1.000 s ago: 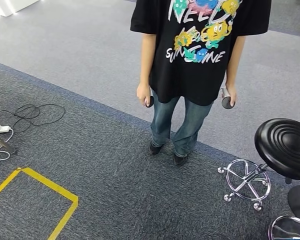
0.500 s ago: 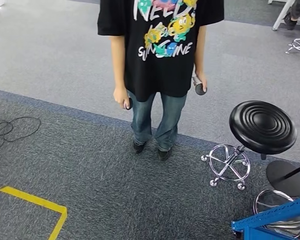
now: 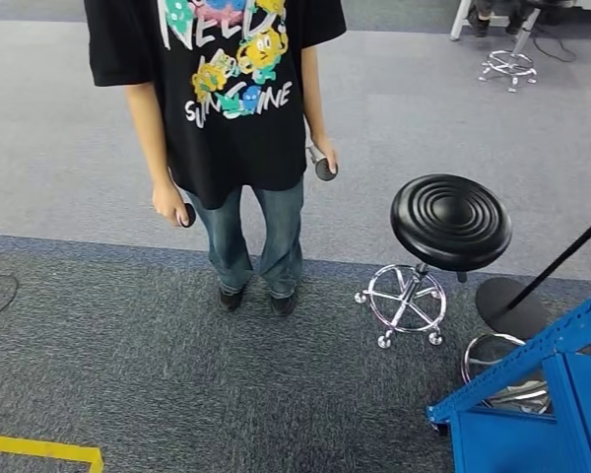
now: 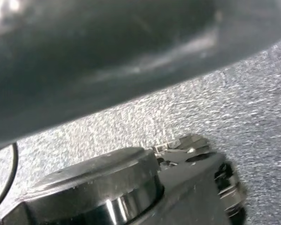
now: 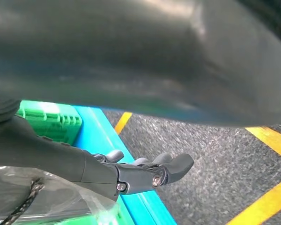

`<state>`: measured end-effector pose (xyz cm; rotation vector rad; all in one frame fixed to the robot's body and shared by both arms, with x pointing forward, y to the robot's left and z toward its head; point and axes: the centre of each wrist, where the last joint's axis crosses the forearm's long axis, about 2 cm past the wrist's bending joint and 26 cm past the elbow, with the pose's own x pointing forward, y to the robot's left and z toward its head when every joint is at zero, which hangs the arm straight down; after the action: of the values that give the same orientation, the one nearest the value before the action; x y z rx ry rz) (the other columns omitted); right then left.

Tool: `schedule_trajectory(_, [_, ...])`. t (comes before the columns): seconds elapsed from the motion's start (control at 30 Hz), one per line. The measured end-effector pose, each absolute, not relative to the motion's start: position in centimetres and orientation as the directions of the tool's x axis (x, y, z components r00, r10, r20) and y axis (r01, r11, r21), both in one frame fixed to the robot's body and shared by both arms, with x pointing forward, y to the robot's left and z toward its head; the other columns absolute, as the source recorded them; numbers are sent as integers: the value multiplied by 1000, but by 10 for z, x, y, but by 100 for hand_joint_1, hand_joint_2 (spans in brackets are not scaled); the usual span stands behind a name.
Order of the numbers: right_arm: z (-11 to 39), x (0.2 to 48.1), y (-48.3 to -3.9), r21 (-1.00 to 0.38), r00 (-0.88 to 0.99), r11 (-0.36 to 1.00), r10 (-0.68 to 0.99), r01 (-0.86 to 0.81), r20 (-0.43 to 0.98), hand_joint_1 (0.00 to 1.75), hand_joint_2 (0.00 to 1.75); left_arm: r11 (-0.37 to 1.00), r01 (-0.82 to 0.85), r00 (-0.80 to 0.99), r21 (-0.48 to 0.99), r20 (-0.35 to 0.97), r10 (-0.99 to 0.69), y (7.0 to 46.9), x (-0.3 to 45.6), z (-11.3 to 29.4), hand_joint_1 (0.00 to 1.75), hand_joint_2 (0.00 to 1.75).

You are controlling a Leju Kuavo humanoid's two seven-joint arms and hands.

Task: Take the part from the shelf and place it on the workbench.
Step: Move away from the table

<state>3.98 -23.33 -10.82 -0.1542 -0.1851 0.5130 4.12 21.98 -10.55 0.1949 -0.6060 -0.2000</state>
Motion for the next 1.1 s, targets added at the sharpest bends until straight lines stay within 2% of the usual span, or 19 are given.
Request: schedule_trajectory(1.1, [-109,36,-233,-194,857,860,499,-471,129,0,0,963,146,801,225,545,-249,217,40,-105,0,0])
